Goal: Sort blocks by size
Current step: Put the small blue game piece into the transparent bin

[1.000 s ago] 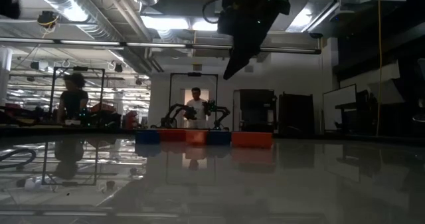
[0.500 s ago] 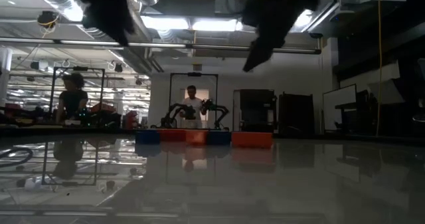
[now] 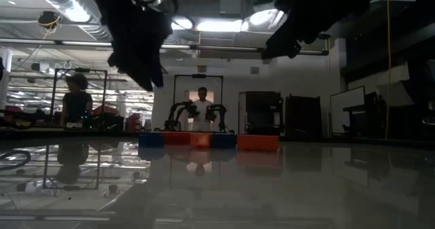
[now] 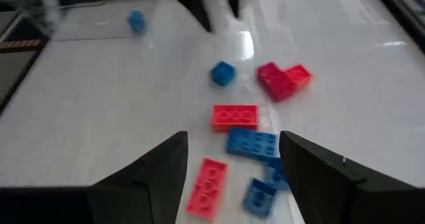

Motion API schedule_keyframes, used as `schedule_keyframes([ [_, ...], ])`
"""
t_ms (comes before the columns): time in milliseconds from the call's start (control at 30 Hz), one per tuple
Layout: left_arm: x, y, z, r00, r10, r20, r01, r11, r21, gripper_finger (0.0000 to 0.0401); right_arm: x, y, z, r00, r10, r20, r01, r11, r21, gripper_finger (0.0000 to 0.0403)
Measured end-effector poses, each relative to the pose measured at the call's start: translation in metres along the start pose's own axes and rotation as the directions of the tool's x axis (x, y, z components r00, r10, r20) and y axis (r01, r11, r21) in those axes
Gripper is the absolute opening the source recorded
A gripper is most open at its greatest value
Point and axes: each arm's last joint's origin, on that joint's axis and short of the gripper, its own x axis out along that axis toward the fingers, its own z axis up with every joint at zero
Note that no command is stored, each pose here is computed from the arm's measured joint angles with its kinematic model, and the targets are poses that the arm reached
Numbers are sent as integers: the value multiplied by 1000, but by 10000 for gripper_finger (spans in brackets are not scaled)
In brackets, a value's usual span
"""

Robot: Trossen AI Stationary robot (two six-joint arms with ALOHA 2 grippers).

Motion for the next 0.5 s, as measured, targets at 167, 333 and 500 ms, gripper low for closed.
schedule_keyframes([
  [167, 27, -6, -6, 996, 53, -70, -49, 997, 59, 208, 4, 22, 3, 997, -76, 22, 77, 996, -53, 237],
  [333, 49, -12, -13, 988, 57, -145, -46, 996, 79, 208, 6, 44, 6, 987, -143, 72, 150, 984, -99, 237],
  [500, 60, -15, -15, 986, 62, -157, -46, 993, 105, 208, 7, 59, 4, 981, -177, 75, 184, 978, -100, 237],
])
